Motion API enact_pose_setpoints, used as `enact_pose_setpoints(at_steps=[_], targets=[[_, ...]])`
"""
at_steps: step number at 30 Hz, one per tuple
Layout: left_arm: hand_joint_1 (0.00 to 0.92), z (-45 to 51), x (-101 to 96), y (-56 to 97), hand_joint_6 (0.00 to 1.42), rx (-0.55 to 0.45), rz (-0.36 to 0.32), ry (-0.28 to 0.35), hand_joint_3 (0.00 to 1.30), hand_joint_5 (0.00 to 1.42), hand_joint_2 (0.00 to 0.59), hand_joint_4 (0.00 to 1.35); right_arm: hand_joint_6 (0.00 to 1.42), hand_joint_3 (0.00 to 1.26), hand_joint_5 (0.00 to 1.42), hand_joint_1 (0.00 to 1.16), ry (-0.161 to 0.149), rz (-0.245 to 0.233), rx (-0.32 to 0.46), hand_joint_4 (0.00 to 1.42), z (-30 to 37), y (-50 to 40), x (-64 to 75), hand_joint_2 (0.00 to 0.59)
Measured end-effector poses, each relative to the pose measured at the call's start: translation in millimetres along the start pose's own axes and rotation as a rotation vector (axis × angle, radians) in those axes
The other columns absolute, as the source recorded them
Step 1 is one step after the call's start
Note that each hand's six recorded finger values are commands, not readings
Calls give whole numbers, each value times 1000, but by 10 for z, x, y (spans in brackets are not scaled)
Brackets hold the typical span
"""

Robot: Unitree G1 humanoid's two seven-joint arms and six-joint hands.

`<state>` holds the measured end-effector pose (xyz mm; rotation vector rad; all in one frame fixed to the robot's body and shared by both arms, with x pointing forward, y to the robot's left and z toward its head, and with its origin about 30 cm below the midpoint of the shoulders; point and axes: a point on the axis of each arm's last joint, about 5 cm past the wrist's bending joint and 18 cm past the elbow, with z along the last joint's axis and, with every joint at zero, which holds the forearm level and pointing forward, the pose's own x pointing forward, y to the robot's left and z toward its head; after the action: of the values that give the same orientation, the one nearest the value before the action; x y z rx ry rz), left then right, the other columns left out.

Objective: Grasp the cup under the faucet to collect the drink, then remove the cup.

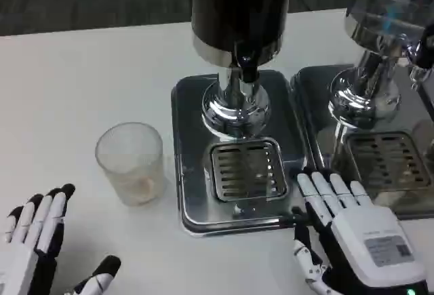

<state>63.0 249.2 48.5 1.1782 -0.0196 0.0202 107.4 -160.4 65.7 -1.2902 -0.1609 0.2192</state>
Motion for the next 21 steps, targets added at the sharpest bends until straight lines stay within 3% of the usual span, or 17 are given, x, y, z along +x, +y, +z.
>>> enact_pose_setpoints(at_steps=[21], targets=[[0, -101, 67, -5, 0, 2, -10, -14, 0, 0, 173, 0, 0, 0, 0, 13, 14, -13, -4, 0, 74, 65, 55, 555]])
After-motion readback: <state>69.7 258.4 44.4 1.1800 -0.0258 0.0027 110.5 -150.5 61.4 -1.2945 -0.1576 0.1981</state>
